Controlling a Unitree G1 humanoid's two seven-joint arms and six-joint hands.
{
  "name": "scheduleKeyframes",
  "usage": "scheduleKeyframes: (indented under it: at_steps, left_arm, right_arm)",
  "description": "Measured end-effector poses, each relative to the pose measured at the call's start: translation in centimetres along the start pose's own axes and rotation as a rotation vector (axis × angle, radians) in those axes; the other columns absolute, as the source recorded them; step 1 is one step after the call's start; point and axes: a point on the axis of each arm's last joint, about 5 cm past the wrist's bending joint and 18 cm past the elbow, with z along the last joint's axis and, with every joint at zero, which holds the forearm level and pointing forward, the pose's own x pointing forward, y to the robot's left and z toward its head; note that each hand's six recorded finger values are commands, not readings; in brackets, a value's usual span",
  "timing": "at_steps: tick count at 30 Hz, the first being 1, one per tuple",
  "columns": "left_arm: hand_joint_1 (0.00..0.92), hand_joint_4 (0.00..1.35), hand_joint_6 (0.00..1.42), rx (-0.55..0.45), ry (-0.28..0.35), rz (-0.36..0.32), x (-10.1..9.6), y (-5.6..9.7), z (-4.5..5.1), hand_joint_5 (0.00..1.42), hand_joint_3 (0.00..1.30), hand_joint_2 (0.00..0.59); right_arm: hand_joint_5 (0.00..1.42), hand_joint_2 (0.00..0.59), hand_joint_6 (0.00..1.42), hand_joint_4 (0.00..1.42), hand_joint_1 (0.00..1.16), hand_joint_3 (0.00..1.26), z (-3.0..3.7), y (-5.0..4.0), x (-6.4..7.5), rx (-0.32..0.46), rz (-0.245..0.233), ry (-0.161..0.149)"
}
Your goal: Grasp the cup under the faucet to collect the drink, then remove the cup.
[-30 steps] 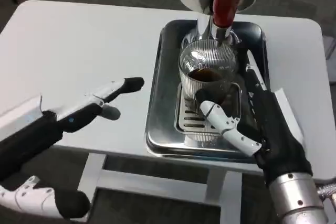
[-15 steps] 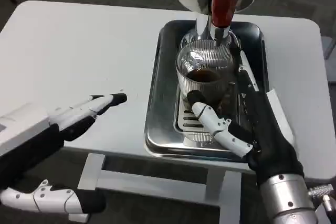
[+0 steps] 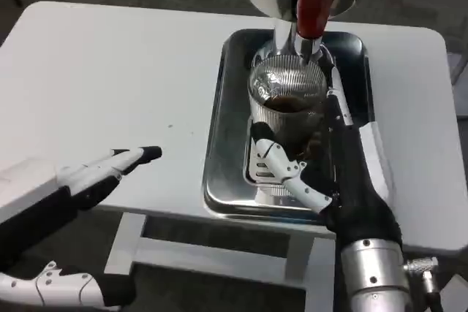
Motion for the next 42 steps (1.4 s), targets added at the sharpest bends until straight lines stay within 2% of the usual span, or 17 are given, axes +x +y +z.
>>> scheduleKeyframes:
  at_steps: [4,9,14,17,19,24,30,36,42]
  left_arm:
    - [0.000,0.00,0.15,0.001,0.004,-0.009,-0.1,0.1,0.00,0.00,0.00,0.064]
    - [0.000,0.00,0.15,-0.001,0.003,-0.009,-0.1,0.1,-0.03,0.00,0.00,0.066]
    - [0.000,0.00,0.15,-0.002,0.013,-0.021,-0.1,0.2,-0.23,0.00,0.00,0.066]
    - [0.000,0.00,0.15,0.002,0.010,-0.024,0.0,0.3,-0.23,0.00,0.00,0.066]
    - [0.000,0.00,0.15,0.005,0.009,-0.027,0.0,0.4,-0.21,0.00,0.00,0.067]
    - [0.000,0.00,0.15,0.000,0.006,-0.027,0.1,0.4,-0.22,0.00,0.00,0.067]
    - [0.000,0.00,0.15,0.000,0.007,-0.032,0.0,0.5,-0.22,0.00,0.00,0.063]
    - [0.000,0.00,0.15,-0.007,0.018,-0.052,-0.2,0.3,-0.25,0.00,0.00,0.062]
    - [0.000,0.00,0.15,-0.003,0.022,-0.074,-0.5,0.3,-0.08,0.00,0.00,0.062]
  right_arm:
    - [0.00,0.279,0.00,0.00,0.55,0.00,-0.19,0.17,0.3,-0.017,-0.049,0.004]
    - [0.00,0.280,0.00,0.00,0.55,0.00,0.23,0.07,1.0,-0.009,-0.098,-0.020]
    - [0.00,0.278,0.00,0.00,0.55,0.00,0.19,-0.14,1.1,0.015,-0.110,-0.021]
    - [0.00,0.276,0.00,0.00,0.54,0.00,-0.03,-0.14,1.3,0.053,-0.094,-0.016]
    - [0.00,0.268,0.00,0.00,0.53,0.00,-0.16,-0.03,1.4,0.078,-0.066,-0.013]
    - [0.00,0.263,0.00,0.00,0.53,0.00,-0.13,-0.01,1.6,0.109,-0.039,-0.023]
    - [0.00,0.249,0.00,0.00,0.56,0.00,-0.34,0.15,1.6,0.113,-0.013,-0.021]
    - [0.00,0.244,0.00,0.00,0.58,0.00,-0.25,0.24,1.7,0.103,-0.005,-0.029]
    - [0.00,0.246,0.00,0.00,0.59,0.00,-0.38,0.93,1.7,0.083,-0.011,-0.023]
